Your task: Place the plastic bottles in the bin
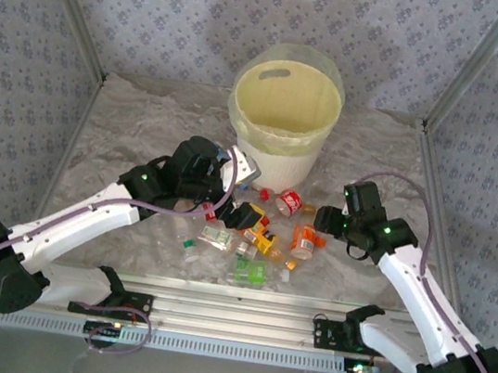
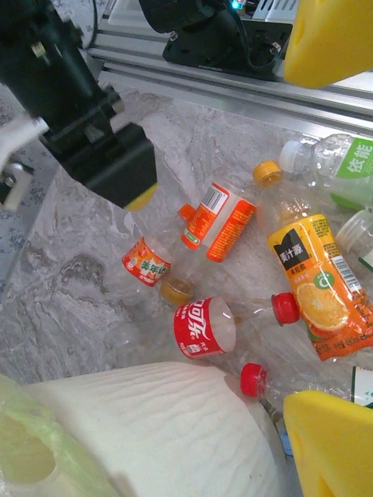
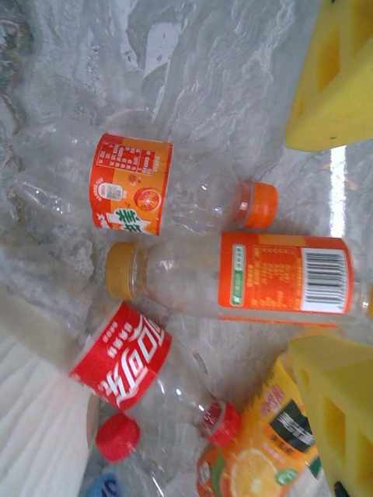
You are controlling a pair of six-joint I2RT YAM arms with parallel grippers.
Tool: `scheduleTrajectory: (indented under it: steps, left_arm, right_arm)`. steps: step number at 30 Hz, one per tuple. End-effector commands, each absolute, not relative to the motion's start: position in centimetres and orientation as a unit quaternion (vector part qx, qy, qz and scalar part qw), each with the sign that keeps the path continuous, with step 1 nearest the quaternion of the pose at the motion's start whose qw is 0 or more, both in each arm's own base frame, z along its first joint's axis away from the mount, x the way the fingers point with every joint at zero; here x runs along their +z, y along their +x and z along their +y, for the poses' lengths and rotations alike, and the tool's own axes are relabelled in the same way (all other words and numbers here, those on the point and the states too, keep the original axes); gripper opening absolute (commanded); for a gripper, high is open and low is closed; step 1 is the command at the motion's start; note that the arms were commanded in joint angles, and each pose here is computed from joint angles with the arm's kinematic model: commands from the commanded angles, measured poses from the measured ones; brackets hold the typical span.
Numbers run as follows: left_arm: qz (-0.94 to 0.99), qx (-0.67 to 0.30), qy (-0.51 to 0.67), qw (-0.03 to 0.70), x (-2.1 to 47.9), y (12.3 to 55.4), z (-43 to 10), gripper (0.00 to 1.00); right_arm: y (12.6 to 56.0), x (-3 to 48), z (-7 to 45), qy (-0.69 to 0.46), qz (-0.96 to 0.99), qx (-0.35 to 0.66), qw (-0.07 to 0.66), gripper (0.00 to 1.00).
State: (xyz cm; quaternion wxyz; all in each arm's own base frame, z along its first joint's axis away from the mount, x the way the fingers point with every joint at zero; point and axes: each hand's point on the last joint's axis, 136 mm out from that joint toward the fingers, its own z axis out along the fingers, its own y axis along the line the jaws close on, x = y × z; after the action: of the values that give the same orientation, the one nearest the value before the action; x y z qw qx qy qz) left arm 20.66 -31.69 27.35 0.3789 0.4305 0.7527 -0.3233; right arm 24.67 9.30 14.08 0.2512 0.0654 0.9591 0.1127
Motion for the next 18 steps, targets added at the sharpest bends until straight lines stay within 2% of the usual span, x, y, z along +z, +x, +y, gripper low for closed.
scheduleTrajectory:
  steps: [1,18]
  left_arm:
    - [0.741,-0.323,0.437,0.396,29.1,20.8,-32.2,1.00]
    - [0.749,-0.311,0.434,0.392,28.2,21.4,-32.3,1.00]
  right_arm:
    - [26.0,12.8,9.3,0.087,0.955,0.133,0.249,0.67]
    - [30.6,7.4,7.1,0.130,0.952,0.165,0.223,0.75]
